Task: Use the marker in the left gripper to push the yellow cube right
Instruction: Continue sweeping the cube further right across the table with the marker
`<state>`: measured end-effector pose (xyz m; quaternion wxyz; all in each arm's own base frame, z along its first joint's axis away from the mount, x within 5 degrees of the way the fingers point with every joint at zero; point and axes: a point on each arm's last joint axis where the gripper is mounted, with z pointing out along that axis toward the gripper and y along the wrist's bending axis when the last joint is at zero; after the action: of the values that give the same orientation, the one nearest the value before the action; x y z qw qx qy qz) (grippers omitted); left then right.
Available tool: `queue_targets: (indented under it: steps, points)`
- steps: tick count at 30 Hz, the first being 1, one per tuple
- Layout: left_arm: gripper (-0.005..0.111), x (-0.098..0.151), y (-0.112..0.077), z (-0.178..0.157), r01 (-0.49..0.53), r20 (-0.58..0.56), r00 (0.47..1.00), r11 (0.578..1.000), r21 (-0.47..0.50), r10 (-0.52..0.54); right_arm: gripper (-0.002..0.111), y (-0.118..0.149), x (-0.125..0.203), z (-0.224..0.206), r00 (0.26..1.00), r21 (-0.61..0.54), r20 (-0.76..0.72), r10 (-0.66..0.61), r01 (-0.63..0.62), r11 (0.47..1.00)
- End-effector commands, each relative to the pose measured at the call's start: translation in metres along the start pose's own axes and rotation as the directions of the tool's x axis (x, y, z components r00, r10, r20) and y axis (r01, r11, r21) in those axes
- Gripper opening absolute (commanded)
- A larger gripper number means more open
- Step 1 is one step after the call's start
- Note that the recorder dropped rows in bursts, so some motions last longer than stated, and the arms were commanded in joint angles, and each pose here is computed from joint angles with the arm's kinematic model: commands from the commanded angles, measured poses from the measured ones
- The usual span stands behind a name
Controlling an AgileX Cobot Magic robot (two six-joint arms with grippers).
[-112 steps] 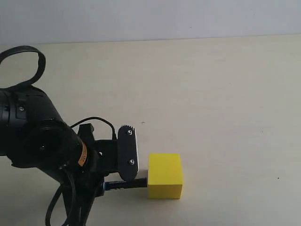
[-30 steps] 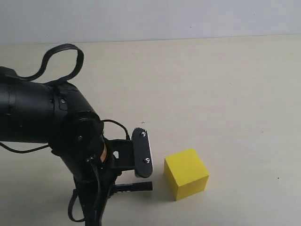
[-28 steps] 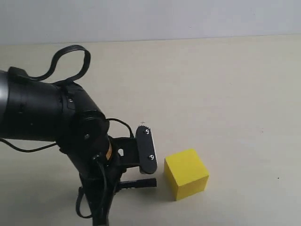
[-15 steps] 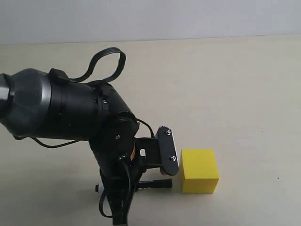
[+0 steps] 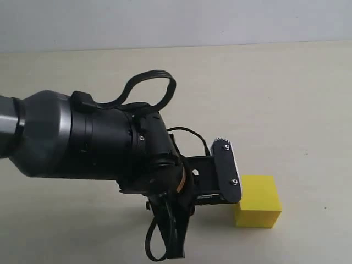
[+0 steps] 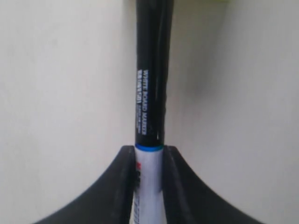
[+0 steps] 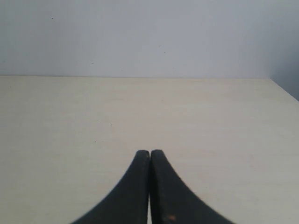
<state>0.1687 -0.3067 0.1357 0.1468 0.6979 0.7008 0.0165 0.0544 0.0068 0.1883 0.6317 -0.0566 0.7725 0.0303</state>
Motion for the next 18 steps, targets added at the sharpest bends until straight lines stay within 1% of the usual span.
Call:
queue_targets:
  steps: [1,3,5,8,11,13,16,18]
  points:
    - [0.0,0.002,0.002,-0.003,0.013,-0.047,0.999,1.0,-0.004,-0.013,0.0,0.0,0.001,0.0,1.0,0.004,0.007,0.006,-0.006,1.0]
    - [0.0,0.01,0.006,-0.002,0.053,-0.099,0.994,0.999,0.005,-0.052,0.0,0.0,0.001,0.0,1.0,0.004,0.007,0.006,-0.006,1.0]
    - [0.0,0.01,0.007,-0.002,0.061,-0.1,0.993,0.998,0.004,-0.06,0.0,0.0,0.001,0.0,1.0,0.004,0.007,0.006,-0.006,1.0]
    - [0.0,0.003,0.002,-0.003,0.063,-0.048,0.997,0.998,0.008,-0.063,0.0,0.0,0.001,0.0,1.0,0.004,0.007,0.006,-0.006,1.0]
    - [0.0,-0.011,-0.003,-0.006,0.024,0.036,0.999,1.0,-0.004,-0.024,0.0,0.0,0.001,0.0,1.0,0.004,0.007,0.006,-0.006,1.0]
    - [0.0,-0.022,-0.004,-0.011,0.023,0.087,0.996,1.0,-0.012,-0.022,0.0,0.0,0.001,0.0,1.0,0.004,0.007,0.006,-0.006,1.0]
    - [0.0,-0.032,0.0,-0.019,0.064,0.105,0.992,0.998,0.002,-0.064,0.0,0.0,0.001,0.0,1.0,0.004,0.007,0.006,-0.006,1.0]
    - [0.0,-0.031,0.001,-0.021,0.063,0.075,0.995,0.998,0.007,-0.063,0.0,0.0,0.001,0.0,1.0,0.004,0.007,0.006,-0.006,1.0]
